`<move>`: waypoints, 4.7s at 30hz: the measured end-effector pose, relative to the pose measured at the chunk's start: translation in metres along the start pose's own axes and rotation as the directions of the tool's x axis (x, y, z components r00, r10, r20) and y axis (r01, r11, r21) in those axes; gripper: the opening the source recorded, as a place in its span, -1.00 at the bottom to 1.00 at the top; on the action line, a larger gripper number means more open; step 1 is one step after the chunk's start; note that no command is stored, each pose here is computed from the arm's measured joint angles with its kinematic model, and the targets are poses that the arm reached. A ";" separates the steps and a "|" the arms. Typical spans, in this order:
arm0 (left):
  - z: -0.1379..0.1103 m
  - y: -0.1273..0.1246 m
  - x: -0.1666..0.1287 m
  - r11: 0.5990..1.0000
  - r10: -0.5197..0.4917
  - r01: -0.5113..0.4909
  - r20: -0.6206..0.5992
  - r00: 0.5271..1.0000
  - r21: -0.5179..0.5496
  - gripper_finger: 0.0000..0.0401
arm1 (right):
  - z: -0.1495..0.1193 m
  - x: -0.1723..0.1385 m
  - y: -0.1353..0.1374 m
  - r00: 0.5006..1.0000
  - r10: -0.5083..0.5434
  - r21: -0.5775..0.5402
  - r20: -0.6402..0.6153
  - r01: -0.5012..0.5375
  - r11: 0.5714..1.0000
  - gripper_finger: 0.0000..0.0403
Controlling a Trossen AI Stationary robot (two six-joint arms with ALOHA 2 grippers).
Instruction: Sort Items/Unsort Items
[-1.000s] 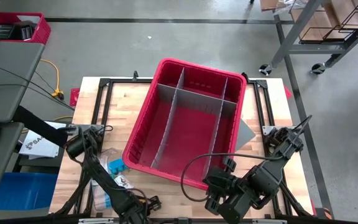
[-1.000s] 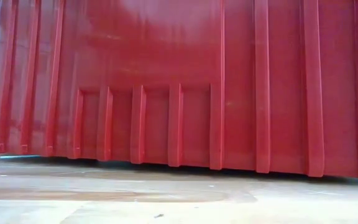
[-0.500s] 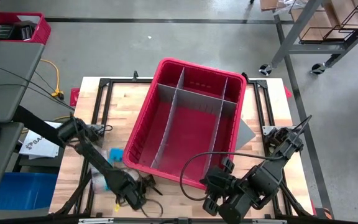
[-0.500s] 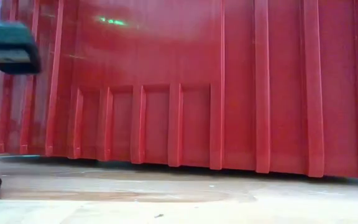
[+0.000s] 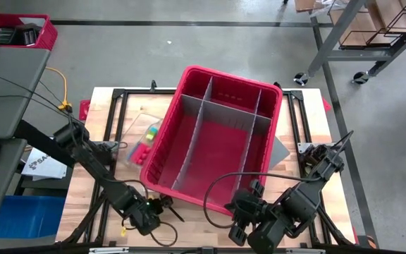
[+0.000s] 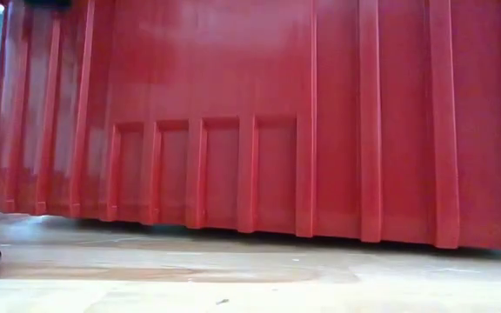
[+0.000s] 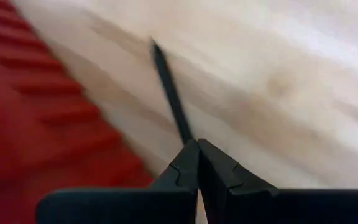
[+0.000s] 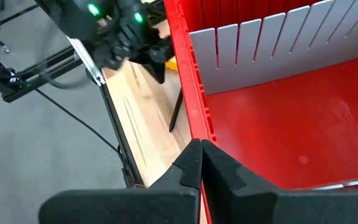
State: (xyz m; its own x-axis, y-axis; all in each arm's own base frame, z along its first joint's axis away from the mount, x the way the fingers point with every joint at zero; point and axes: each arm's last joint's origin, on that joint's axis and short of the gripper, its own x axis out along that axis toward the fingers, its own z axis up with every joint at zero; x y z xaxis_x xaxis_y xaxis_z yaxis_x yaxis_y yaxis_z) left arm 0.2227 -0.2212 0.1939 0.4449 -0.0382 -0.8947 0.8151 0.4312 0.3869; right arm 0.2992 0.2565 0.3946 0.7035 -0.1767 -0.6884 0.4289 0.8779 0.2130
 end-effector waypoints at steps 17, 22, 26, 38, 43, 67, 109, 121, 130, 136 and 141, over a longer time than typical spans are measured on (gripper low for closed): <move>0.034 0.064 -0.175 0.911 0.282 -0.218 0.144 0.949 -0.351 -1.00 | 0.023 -0.028 -0.007 0.989 0.080 0.016 0.121 -0.082 0.996 -1.00; -0.016 0.075 -0.243 0.761 0.461 -0.275 0.190 0.867 -0.588 -1.00 | 0.036 -0.036 -0.025 0.979 -0.016 0.106 0.202 -0.005 0.994 -1.00; -0.062 0.080 -0.277 0.604 0.585 -0.278 0.179 0.791 -0.746 -1.00 | 0.045 -0.030 -0.040 0.983 -0.080 0.181 0.167 0.050 0.982 -1.00; -0.103 0.142 -0.243 0.409 0.565 -0.295 -0.014 0.825 -0.864 -1.00 | 0.127 -0.010 -0.160 0.936 -0.349 0.108 0.046 0.342 0.933 -0.44; -0.113 0.186 -0.213 0.369 0.517 -0.234 -0.010 0.856 -0.899 -1.00 | 0.169 -0.024 -0.247 0.879 -0.475 0.045 0.030 0.474 0.879 -0.04; -0.275 0.259 -0.223 0.053 0.638 -0.139 -0.074 0.767 -0.989 -1.00 | 0.141 -0.062 -0.510 0.685 -0.580 0.311 -0.441 0.723 0.617 0.13; -0.372 0.291 -0.216 0.095 0.772 -0.086 0.019 0.636 -0.992 -1.00 | 0.043 0.016 -0.482 0.725 -0.059 0.260 -0.686 0.320 0.911 -1.00; -0.369 0.287 -0.224 0.119 0.780 -0.126 0.014 0.625 -0.985 -1.00 | 0.078 0.051 -0.449 0.917 -0.102 0.225 -0.386 0.201 0.954 -1.00; -0.365 0.281 -0.229 0.122 0.770 -0.123 0.016 0.638 -0.985 -1.00 | 0.064 0.033 -0.421 0.848 -0.124 0.172 -0.516 0.244 0.954 -1.00; -0.359 0.279 -0.232 0.138 0.773 -0.100 0.044 0.633 -0.985 -1.00 | 0.026 0.018 -0.415 0.817 -0.157 0.349 -0.555 0.400 0.847 -1.00; -0.347 0.282 -0.227 0.208 0.754 -0.038 0.135 0.643 -0.977 -1.00 | -0.034 0.037 -0.410 0.855 -0.095 0.563 -0.510 0.415 0.715 -1.00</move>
State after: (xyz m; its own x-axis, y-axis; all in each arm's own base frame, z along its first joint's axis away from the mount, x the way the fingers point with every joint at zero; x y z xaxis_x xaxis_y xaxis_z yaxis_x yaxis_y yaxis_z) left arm 0.2228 0.2221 0.4293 0.9508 0.1784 -0.2533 -0.2100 0.9722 -0.1034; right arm 0.1301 -0.0951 0.2576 0.2713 -0.0073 -0.9625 0.9177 0.3034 0.2564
